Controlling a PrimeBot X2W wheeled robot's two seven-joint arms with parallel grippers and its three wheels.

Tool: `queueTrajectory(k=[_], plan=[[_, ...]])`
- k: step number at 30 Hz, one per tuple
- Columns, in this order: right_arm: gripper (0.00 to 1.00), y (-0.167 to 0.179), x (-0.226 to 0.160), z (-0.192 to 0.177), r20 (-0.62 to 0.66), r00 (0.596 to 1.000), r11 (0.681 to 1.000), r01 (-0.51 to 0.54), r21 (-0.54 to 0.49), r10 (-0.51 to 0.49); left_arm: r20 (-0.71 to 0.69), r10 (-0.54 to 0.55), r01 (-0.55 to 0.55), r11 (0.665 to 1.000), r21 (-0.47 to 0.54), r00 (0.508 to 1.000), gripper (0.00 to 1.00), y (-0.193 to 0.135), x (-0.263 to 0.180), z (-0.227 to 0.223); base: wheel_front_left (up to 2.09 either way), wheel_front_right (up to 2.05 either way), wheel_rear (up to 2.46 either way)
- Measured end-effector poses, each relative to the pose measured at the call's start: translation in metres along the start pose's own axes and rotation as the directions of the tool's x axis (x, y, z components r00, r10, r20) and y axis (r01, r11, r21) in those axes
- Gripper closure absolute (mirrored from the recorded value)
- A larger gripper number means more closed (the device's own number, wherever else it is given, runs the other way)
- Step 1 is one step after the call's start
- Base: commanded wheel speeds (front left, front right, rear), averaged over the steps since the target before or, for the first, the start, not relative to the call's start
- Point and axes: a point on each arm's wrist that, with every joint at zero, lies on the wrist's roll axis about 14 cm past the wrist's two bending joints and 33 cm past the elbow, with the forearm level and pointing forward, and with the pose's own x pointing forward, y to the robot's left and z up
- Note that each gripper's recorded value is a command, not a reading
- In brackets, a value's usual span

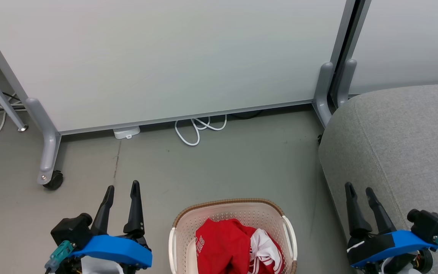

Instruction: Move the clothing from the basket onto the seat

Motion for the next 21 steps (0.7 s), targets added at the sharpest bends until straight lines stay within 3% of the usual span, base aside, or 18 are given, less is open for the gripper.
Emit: queueTrajectory(k=[21], plan=[[0.00,0.0023,-0.0007,-0.0032,-0.012,1.000,0.986,-0.026,-0.165,0.025,0.020,-0.035,0.032,0.991,0.131,0.999,0.00,-0.0073,0.0013,0.0015,0.00,0.00,0.00]])
